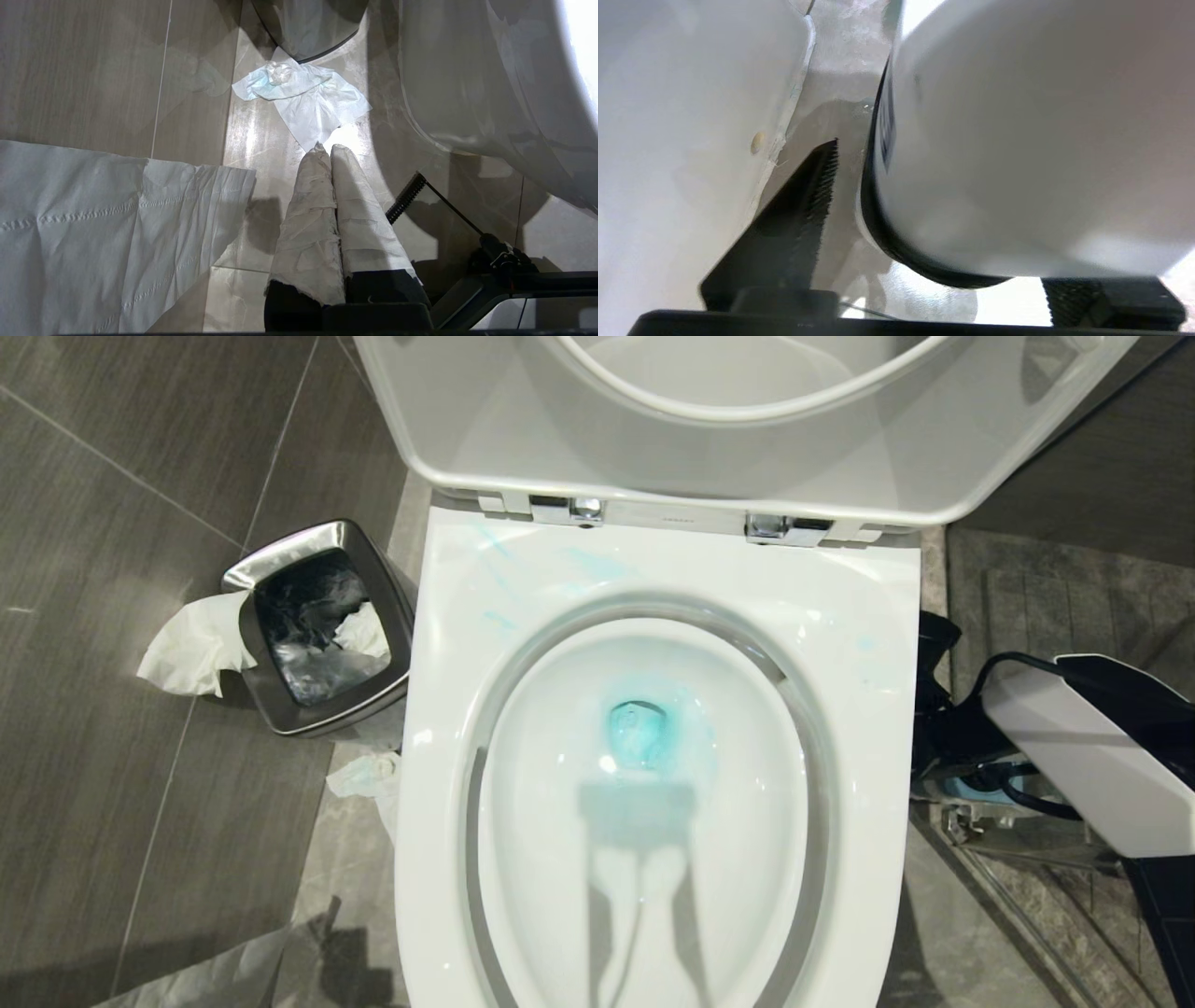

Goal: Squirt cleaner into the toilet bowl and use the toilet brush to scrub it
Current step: Place the cleaning agent on the floor

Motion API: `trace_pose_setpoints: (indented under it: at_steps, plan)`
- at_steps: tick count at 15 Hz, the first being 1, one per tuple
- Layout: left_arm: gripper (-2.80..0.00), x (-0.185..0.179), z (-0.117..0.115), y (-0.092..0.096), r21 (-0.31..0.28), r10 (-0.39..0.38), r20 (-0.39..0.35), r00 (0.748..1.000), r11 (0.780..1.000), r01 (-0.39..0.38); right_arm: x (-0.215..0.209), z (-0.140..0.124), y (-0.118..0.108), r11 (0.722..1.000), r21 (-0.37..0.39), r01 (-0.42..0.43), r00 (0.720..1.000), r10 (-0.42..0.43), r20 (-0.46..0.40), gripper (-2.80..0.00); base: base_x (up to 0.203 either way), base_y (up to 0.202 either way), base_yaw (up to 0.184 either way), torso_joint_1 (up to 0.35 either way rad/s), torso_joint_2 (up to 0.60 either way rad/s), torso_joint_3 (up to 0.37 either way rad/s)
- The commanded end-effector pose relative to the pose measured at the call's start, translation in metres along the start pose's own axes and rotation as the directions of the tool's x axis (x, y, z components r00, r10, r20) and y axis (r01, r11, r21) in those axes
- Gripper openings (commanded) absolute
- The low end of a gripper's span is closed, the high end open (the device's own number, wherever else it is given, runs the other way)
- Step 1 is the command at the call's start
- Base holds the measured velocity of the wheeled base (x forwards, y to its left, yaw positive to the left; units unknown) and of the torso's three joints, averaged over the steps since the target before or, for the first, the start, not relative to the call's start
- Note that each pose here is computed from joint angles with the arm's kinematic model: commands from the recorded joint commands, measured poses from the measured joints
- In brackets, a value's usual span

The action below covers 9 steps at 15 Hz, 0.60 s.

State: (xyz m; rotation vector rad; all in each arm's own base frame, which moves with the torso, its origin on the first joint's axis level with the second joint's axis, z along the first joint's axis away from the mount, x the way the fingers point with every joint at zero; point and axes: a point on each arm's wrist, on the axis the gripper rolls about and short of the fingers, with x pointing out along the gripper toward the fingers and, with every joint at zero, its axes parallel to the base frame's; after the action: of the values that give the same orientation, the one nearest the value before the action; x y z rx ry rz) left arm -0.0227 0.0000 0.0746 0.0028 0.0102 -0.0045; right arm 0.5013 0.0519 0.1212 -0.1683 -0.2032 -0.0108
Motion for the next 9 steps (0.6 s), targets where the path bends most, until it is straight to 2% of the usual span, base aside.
trace_pose_setpoints:
  at_steps: [1,6,9]
  plan:
    - [-2.80,0.000,0.000,0.000,0.000,-0.001,-0.002,1.000,1.000,0.001,0.000,0.003,0.000,1.000,0.000,0.001,1.000,-0.001,0.010,0.00,0.000,0.000,0.000,0.000,0.00,0.000]
    - [-2.80,0.000,0.000,0.000,0.000,-0.001,-0.003,1.000,1.000,0.001,-0.014,0.013,0.001,1.000,-0.002,-0.011,1.000,0.011,-0.018,0.00,0.000,0.000,0.000,0.000,0.00,0.000]
    - [-2.80,0.000,0.000,0.000,0.000,0.000,-0.003,1.000,1.000,0.000,-0.031,0.017,0.006,0.999,0.001,-0.038,0.997,0.038,-0.064,0.00,0.000,0.000,0.000,0.000,0.00,0.000]
